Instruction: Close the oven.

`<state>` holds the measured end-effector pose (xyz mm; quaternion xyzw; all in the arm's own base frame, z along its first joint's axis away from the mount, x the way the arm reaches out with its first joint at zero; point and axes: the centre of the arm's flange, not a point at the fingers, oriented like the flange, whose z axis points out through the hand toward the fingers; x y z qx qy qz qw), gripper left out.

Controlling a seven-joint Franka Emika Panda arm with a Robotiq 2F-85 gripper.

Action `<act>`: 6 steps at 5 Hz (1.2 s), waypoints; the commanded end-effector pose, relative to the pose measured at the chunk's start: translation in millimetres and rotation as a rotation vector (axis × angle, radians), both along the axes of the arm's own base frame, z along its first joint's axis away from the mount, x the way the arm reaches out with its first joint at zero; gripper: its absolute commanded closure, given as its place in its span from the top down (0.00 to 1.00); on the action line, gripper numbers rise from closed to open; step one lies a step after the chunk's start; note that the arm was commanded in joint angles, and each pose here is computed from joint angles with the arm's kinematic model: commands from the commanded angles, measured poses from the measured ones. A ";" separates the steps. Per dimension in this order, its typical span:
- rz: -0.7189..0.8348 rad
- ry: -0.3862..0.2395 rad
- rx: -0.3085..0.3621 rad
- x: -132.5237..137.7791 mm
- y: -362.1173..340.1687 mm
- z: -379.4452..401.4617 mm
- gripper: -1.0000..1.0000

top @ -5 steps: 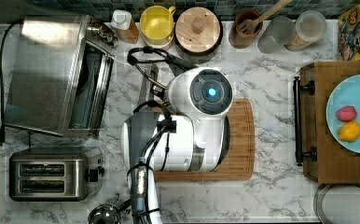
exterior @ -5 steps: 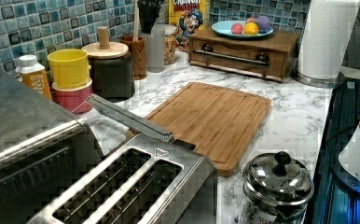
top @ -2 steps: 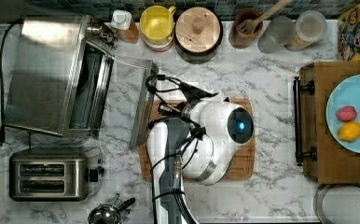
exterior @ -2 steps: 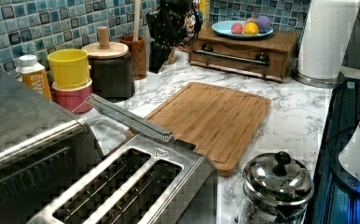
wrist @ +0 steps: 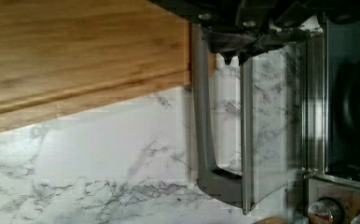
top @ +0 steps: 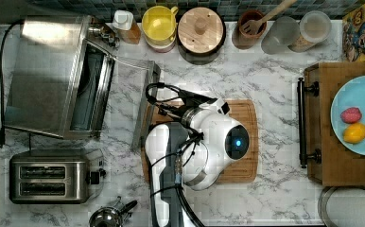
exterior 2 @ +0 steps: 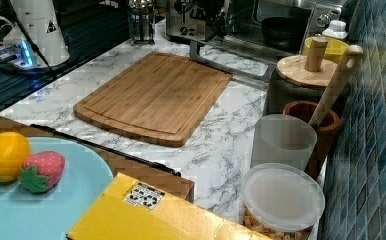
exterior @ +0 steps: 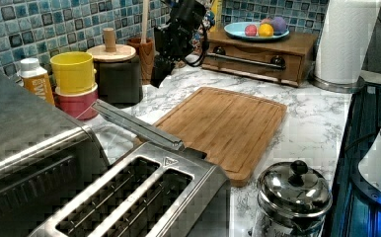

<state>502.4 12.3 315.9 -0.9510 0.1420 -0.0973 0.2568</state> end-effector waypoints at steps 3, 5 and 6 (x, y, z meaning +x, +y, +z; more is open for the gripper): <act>-0.038 -0.142 0.141 30.2 32.1 -32.3 0.00; -0.017 -0.209 0.132 31.7 50.3 -24.0 0.00; 0.040 -0.160 0.140 40.2 61.0 -32.5 0.00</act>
